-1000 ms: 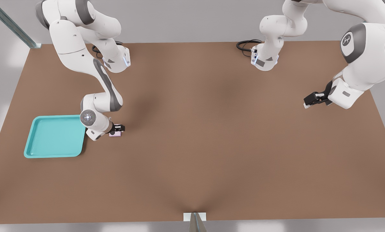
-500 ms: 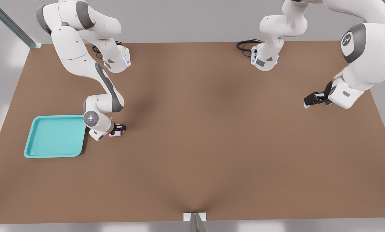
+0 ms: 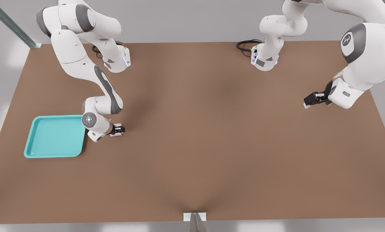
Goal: Keep left arm still and place phone on the tray with right arm
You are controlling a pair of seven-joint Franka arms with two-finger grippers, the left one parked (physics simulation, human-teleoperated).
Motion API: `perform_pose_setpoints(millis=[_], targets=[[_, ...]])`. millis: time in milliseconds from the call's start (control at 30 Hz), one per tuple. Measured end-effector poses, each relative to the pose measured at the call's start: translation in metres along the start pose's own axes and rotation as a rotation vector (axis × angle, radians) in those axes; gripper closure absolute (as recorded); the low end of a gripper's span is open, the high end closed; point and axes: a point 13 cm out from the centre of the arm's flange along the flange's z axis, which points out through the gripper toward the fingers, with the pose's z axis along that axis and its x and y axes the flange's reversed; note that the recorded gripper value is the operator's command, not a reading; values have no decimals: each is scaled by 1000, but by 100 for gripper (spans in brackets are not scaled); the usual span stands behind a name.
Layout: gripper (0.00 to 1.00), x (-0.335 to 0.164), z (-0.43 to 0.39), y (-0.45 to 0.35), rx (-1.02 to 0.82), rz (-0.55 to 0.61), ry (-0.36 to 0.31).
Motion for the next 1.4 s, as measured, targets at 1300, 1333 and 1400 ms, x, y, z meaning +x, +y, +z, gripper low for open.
perform_pose_setpoints(millis=[1300,1333,1400], targets=[[0,-25,-65,-234,25,174,-154],[0,-27,-63,-236,25,164,-155],[0,-30,-64,-234,27,135,-160]])
